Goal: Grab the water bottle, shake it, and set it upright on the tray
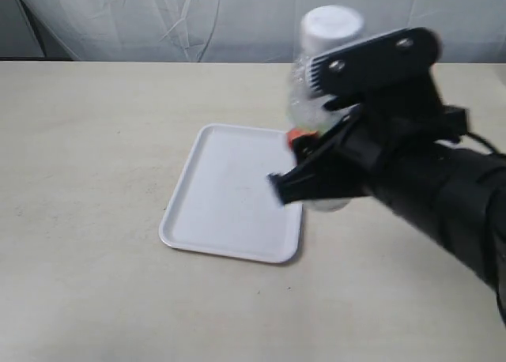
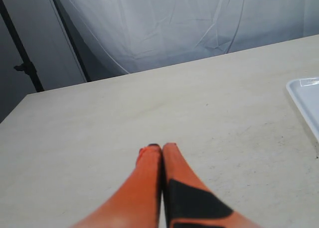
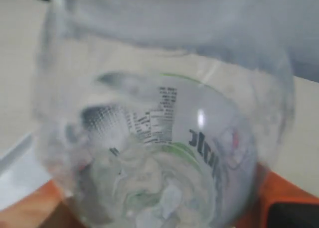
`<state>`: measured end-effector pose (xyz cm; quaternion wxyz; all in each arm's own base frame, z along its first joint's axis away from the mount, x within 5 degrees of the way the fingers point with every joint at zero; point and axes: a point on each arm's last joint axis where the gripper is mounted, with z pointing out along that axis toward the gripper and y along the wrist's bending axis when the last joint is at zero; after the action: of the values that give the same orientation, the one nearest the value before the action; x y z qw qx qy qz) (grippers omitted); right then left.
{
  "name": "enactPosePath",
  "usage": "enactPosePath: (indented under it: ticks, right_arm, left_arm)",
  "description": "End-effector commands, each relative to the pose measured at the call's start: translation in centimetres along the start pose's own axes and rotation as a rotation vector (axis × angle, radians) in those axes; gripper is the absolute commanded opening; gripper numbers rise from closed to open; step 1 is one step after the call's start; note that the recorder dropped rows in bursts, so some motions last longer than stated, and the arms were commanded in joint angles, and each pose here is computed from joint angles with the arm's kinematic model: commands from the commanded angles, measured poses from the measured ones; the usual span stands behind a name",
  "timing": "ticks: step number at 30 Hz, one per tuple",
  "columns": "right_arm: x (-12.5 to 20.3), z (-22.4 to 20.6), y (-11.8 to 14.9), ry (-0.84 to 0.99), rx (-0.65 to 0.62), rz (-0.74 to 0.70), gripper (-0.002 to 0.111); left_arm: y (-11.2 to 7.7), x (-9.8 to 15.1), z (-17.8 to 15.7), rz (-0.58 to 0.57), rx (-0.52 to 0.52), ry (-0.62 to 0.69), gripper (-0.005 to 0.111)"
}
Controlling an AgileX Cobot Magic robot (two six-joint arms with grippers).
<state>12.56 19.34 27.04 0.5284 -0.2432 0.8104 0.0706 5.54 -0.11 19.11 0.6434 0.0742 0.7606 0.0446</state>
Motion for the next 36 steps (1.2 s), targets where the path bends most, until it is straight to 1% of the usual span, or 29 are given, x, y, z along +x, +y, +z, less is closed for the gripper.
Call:
enactPosePath:
  ticks: [1,2,3,4,5,6,7,8,9,10,11,12,14,15,16,17,20,22,24,26,27,29,30,32,33,34,36]
  right_arm:
    - [-0.8,-1.5,2.8,-0.056,-0.381,-0.112,-0.001]
    - [-0.8,-1.8,3.4,-0.081,-0.443,-0.203,-0.001]
    - [-0.9,-1.7,3.0,-0.077,-0.396,-0.193,-0.001]
    - [-1.0,-1.2,1.8,-0.058,-0.25,-0.128,-0.001]
    - [-0.9,-0.7,0.1,-0.037,-0.044,-0.008,-0.001]
    - [-0.8,-0.6,-0.9,-0.039,0.077,0.109,-0.001]
    - [-0.8,-0.6,-1.0,-0.041,0.081,0.182,-0.001]
    - [-0.9,-0.8,0.2,-0.034,-0.072,0.134,-0.001]
    - [-1.0,-1.3,1.9,-0.038,-0.277,0.05,-0.001]
    - [-1.3,-2.0,2.8,-0.071,-0.408,-0.064,-0.001]
    - [-1.9,-2.4,2.7,-0.102,-0.413,-0.096,-0.001]
    - [-2.5,-2.5,2.2,-0.112,-0.369,-0.037,-0.001]
    - [-3.6,-2.8,0.5,-0.128,-0.228,0.13,-0.001]
    - [-3.7,-2.9,0.1,-0.132,-0.197,0.157,-0.001]
    - [-3.4,-2.8,0.1,-0.125,-0.198,0.152,-0.001]
    - [-2.6,-2.5,0.5,-0.1,-0.227,0.127,-0.001]
    - [1.2,-1.2,2.2,0.03,-0.341,0.068,-0.001]
    - [2.2,-0.9,2.3,0.068,-0.341,0.083,-0.001]
    - [1.4,-1.2,2.1,0.038,-0.327,0.1,-0.001]
    - [-0.1,-1.7,1.5,-0.016,-0.298,0.134,-0.001]
    - [-0.6,-1.8,1.3,-0.039,-0.283,0.129,-0.001]
    - [-0.3,-1.6,1.2,-0.021,-0.257,0.14,-0.001]
    - [0.0,-1.4,1.5,-0.006,-0.272,0.13,-0.001]
    - [1.0,-1.2,3.0,0.039,-0.4,0.083,-0.001]
    - [1.0,-1.3,3.3,0.035,-0.433,0.056,-0.001]
    - [0.6,-1.3,3.3,0.02,-0.427,0.042,-0.001]
    - [-1.4,-1.7,2.2,-0.047,-0.328,0.076,-0.001]
  left_arm:
    - [0.0,0.0,0.0,-0.006,0.0,-0.011,0.0]
    - [0.0,0.0,0.0,-0.006,0.0,-0.011,0.0]
    - [0.0,0.0,0.0,-0.006,0.0,-0.011,0.0]
    - [0.0,0.0,0.0,-0.006,0.0,-0.011,0.0]
    - [0.0,0.0,0.0,-0.006,0.0,-0.011,0.0]
    - [0.0,0.0,0.0,-0.006,0.0,-0.011,0.0]
    - [0.0,0.0,0.0,-0.006,0.0,-0.011,0.0]
    - [0.0,0.0,0.0,-0.006,0.0,-0.011,0.0]
    - [0.0,0.0,0.0,-0.006,0.0,-0.011,0.0]
    - [0.0,0.0,0.0,-0.006,0.0,-0.011,0.0]
    - [0.0,0.0,0.0,-0.006,0.0,-0.011,0.0]
    - [0.0,0.0,0.0,-0.006,0.0,-0.011,0.0]
    - [0.0,0.0,0.0,-0.006,0.0,-0.011,0.0]
    - [0.0,0.0,0.0,-0.006,0.0,-0.011,0.0]
    - [0.0,0.0,0.0,-0.006,0.0,-0.011,0.0]
    - [0.0,0.0,0.0,-0.006,0.0,-0.011,0.0]
    - [0.0,0.0,0.0,-0.006,0.0,-0.011,0.0]
    - [0.0,0.0,0.0,-0.006,0.0,-0.011,0.0]
    - [0.0,0.0,0.0,-0.006,0.0,-0.011,0.0]
    - [0.0,0.0,0.0,-0.006,0.0,-0.011,0.0]
    - [0.0,0.0,0.0,-0.006,0.0,-0.011,0.0]
    - [0.0,0.0,0.0,-0.006,0.0,-0.011,0.0]
    - [0.0,0.0,0.0,-0.006,0.0,-0.011,0.0]
    - [0.0,0.0,0.0,-0.006,0.0,-0.011,0.0]
    - [0.0,0.0,0.0,-0.006,0.0,-0.011,0.0]
    - [0.0,0.0,0.0,-0.006,0.0,-0.011,0.0]
    - [0.0,0.0,0.0,-0.006,0.0,-0.011,0.0]
